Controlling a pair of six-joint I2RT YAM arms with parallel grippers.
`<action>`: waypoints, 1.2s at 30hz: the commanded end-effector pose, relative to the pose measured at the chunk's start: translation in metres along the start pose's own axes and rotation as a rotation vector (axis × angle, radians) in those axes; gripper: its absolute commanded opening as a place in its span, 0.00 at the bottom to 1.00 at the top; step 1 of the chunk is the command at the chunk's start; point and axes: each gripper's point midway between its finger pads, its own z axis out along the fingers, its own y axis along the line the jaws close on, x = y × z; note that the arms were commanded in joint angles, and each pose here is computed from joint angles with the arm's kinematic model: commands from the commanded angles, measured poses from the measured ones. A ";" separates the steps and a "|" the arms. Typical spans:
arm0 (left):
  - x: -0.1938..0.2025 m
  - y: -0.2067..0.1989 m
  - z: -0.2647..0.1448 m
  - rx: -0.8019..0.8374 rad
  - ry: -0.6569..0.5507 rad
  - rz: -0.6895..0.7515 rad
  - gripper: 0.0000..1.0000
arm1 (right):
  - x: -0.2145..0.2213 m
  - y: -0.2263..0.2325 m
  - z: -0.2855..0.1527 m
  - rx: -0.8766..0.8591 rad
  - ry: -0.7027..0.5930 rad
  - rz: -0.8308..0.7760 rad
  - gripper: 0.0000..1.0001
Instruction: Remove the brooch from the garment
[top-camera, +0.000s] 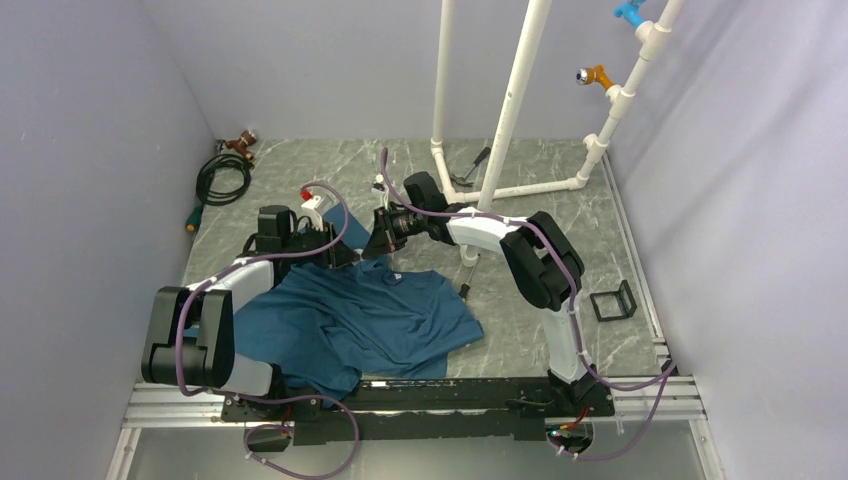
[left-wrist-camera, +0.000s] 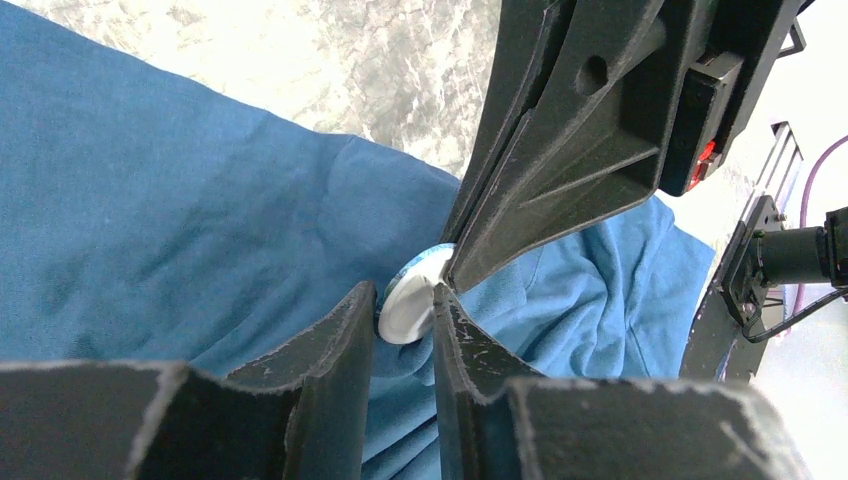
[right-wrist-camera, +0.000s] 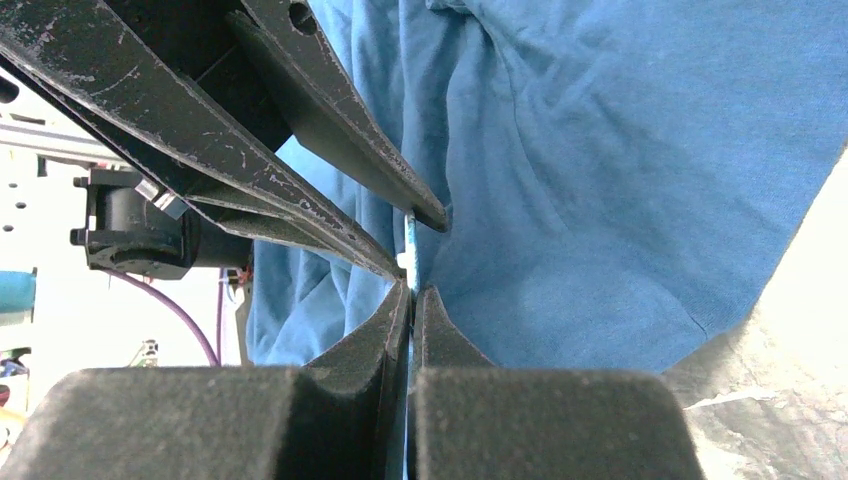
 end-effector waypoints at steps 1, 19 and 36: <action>-0.007 0.011 0.000 -0.051 -0.004 0.022 0.25 | -0.029 0.036 -0.013 -0.061 -0.065 -0.099 0.00; -0.019 -0.009 -0.019 0.036 -0.117 -0.023 0.46 | -0.027 0.030 -0.014 -0.026 -0.066 -0.117 0.00; -0.022 -0.022 -0.019 0.114 -0.095 0.091 0.43 | -0.025 0.038 -0.017 -0.087 -0.063 -0.147 0.00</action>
